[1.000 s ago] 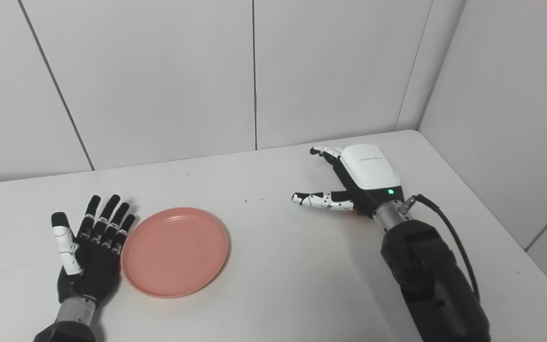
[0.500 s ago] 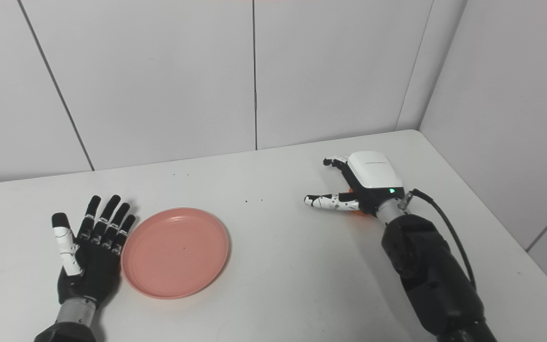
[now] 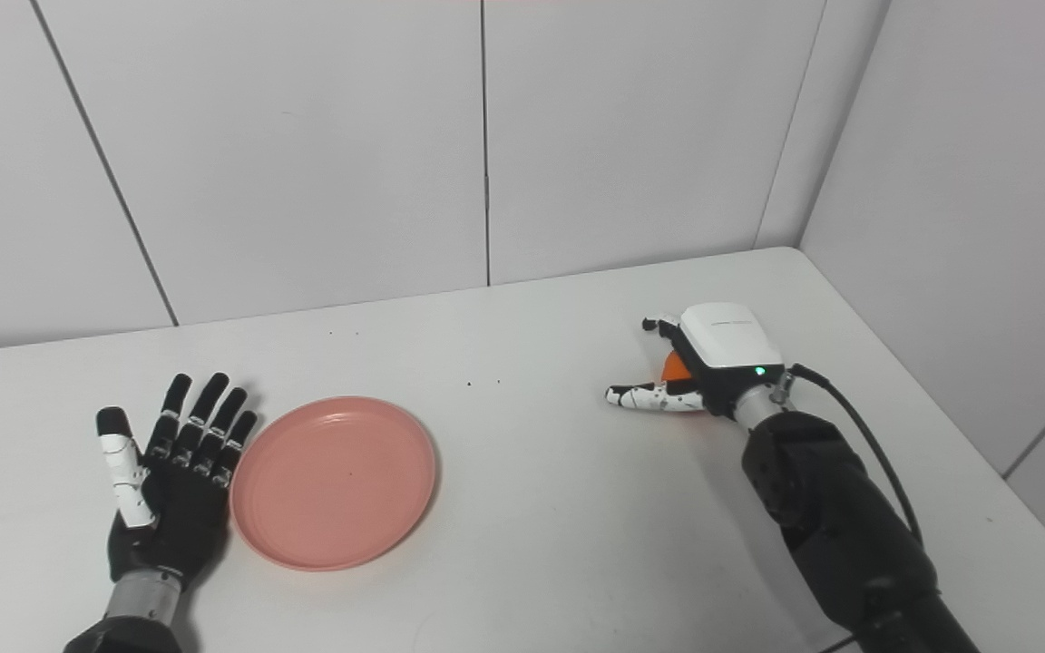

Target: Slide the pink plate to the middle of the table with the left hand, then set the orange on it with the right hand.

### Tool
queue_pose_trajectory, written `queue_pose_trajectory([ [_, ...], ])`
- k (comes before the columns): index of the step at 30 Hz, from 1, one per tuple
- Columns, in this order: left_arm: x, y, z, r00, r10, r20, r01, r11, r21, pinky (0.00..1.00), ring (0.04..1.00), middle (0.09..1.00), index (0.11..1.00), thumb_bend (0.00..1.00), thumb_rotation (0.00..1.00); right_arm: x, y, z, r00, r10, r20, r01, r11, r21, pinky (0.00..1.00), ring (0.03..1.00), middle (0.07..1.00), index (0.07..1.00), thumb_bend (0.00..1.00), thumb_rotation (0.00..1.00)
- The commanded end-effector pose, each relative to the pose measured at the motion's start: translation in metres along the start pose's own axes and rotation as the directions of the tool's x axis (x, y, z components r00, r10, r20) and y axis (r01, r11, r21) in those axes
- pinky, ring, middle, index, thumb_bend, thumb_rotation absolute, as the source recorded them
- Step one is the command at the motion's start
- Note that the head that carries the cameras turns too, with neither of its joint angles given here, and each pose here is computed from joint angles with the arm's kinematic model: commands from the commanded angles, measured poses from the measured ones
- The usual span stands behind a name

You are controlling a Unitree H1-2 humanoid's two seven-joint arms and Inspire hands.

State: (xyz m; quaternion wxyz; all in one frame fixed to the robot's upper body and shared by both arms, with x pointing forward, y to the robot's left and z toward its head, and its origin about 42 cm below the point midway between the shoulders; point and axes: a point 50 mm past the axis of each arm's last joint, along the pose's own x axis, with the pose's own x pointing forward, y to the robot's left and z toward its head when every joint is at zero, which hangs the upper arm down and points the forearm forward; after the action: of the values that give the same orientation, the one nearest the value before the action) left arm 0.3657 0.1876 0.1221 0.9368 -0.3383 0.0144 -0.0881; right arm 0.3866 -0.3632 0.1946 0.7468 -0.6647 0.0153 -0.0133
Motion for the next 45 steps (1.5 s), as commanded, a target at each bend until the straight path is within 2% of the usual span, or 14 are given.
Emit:
queue_pose_trajectory([
  [1, -0.018, 0.022, -0.027, 0.983, 0.108, -0.149, -0.110, 0.994, -0.003, 0.95, 0.910, 0.890, 1.000, 0.90, 0.73, 0.008, -0.025, -0.005, 0.997, -0.080, -0.004, 0.080, 0.996, -0.035, 0.69, 0.746, 0.778, 0.791, 0.85, 0.89],
  [7, -0.018, 0.022, -0.025, 0.983, 0.107, -0.150, -0.108, 0.994, 0.003, 0.97, 0.919, 0.903, 1.000, 0.89, 0.74, 0.004, -0.015, -0.012, 0.999, -0.039, -0.023, 0.037, 0.998, -0.049, 0.70, 0.756, 0.784, 0.794, 0.84, 0.89],
  [13, -0.018, 0.022, -0.023, 0.983, 0.103, -0.152, -0.104, 0.995, 0.003, 0.98, 0.919, 0.894, 1.000, 0.88, 0.76, -0.001, -0.006, -0.016, 0.999, -0.003, -0.051, 0.003, 1.000, -0.006, 0.68, 0.764, 0.791, 0.792, 0.82, 0.86],
  [18, -0.019, 0.021, -0.024, 0.983, 0.099, -0.157, -0.099, 0.995, 0.004, 0.98, 0.921, 0.901, 1.000, 0.88, 0.78, -0.008, 0.009, -0.010, 0.998, 0.036, -0.056, -0.034, 0.999, 0.028, 0.58, 0.668, 0.716, 0.744, 0.82, 0.83],
  [22, -0.020, 0.021, -0.023, 0.983, 0.097, -0.157, -0.097, 0.995, 0.004, 0.99, 0.921, 0.906, 1.000, 0.87, 0.80, -0.012, 0.024, -0.005, 0.998, 0.046, -0.041, -0.043, 0.998, 0.051, 0.47, 0.567, 0.642, 0.668, 0.82, 0.82],
  [24, -0.020, 0.021, -0.023, 0.983, 0.100, -0.157, -0.100, 0.995, 0.007, 0.98, 0.916, 0.903, 1.000, 0.87, 0.80, -0.013, 0.031, -0.003, 0.998, 0.046, -0.038, -0.044, 0.998, 0.054, 0.38, 0.477, 0.562, 0.591, 0.81, 0.83],
  [26, -0.020, 0.021, -0.022, 0.983, 0.100, -0.155, -0.101, 0.995, 0.006, 0.98, 0.916, 0.906, 1.000, 0.87, 0.80, -0.013, 0.036, -0.002, 0.999, 0.029, -0.031, -0.027, 0.998, 0.058, 0.37, 0.458, 0.540, 0.568, 0.80, 0.82],
  [28, -0.020, 0.022, -0.021, 0.983, 0.098, -0.155, -0.098, 0.995, 0.006, 0.98, 0.916, 0.908, 1.000, 0.87, 0.80, -0.014, 0.040, -0.001, 1.000, -0.001, -0.015, 0.002, 0.998, 0.067, 0.33, 0.412, 0.484, 0.522, 0.72, 0.73],
  [30, -0.020, 0.022, -0.021, 0.983, 0.100, -0.156, -0.100, 0.995, 0.006, 0.98, 0.917, 0.904, 1.000, 0.87, 0.80, -0.015, 0.043, -0.001, 1.000, -0.025, -0.004, 0.025, 0.996, 0.082, 0.30, 0.365, 0.428, 0.486, 0.61, 0.52],
  [32, -0.020, 0.022, -0.022, 0.982, 0.101, -0.157, -0.101, 0.995, 0.010, 0.96, 0.911, 0.901, 1.000, 0.88, 0.80, -0.016, 0.046, 0.001, 0.998, -0.057, 0.015, 0.055, 0.992, 0.113, 0.26, 0.320, 0.382, 0.459, 0.56, 0.33],
  [33, -0.020, 0.022, -0.022, 0.983, 0.100, -0.157, -0.099, 0.995, 0.011, 0.95, 0.909, 0.900, 1.000, 0.88, 0.80, -0.016, 0.046, 0.001, 0.997, -0.072, 0.023, 0.068, 0.990, 0.126, 0.25, 0.303, 0.366, 0.447, 0.55, 0.28],
  [39, -0.019, 0.021, -0.020, 0.984, 0.092, -0.155, -0.090, 0.996, 0.015, 0.96, 0.916, 0.909, 1.000, 0.87, 0.81, -0.018, 0.050, 0.003, 0.996, -0.086, 0.039, 0.079, 0.986, 0.149, 0.23, 0.284, 0.346, 0.424, 0.53, 0.30],
  [45, -0.018, 0.021, -0.018, 0.983, 0.096, -0.154, -0.096, 0.995, 0.010, 0.97, 0.912, 0.898, 1.000, 0.88, 0.79, -0.018, 0.049, 0.002, 0.994, -0.096, 0.046, 0.087, 0.982, 0.170, 0.22, 0.271, 0.334, 0.407, 0.54, 0.27],
])
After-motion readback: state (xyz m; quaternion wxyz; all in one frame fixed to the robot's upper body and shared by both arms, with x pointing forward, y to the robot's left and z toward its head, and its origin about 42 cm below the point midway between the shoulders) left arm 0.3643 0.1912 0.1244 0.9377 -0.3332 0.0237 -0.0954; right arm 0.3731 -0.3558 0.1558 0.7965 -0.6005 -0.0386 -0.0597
